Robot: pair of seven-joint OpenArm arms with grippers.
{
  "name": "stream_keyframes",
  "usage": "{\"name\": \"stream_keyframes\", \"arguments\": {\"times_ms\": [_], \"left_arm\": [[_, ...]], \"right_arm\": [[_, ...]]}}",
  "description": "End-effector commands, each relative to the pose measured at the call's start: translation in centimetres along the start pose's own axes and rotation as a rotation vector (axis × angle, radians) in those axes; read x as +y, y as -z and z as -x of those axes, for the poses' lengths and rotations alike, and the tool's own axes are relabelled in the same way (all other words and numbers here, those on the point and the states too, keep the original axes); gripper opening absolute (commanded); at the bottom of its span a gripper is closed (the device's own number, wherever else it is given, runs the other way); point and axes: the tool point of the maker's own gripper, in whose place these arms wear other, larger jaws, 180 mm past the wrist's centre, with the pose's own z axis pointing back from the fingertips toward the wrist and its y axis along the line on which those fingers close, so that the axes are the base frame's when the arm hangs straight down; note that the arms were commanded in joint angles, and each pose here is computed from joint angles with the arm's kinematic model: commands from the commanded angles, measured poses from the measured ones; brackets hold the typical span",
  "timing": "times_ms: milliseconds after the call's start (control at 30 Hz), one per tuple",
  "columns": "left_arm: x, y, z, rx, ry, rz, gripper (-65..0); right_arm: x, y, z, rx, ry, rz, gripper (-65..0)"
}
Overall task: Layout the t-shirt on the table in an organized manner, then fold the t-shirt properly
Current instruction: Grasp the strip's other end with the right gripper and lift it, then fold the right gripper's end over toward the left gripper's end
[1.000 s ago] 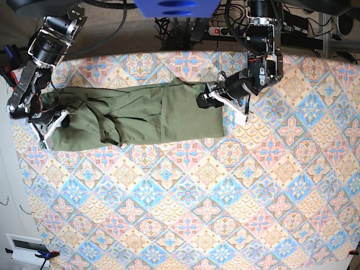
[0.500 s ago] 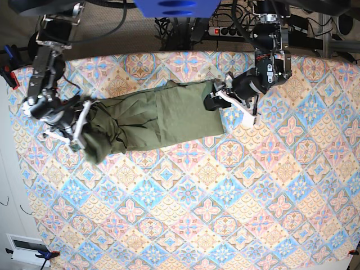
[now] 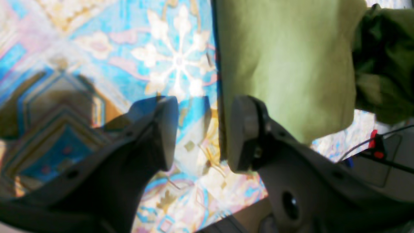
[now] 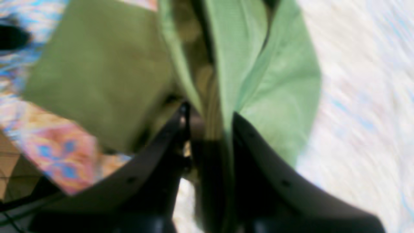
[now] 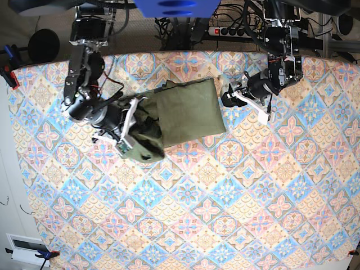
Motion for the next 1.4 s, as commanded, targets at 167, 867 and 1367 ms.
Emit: {"name": "stream_keyframes", "arguments": {"times_ms": [167, 867, 1367], "left_arm": [[-1.1, 2.7, 0.5, 0.067, 0.066, -0.002, -40.2], [-3.0, 4.5, 2.3, 0.066, 0.149, 0.012, -40.2], [-3.3, 4.2, 2.2, 0.059, 0.176, 0.028, -40.1]], "right_arm": [[3.1, 1.0, -3.6, -0.112, 0.013, -0.072, -65.0], [10.1, 6.6, -5.5, -0.069, -0.099, -0.213, -65.0], [14.9, 9.9, -2.5, 0.062, -0.201, -0.322, -56.0]]}}
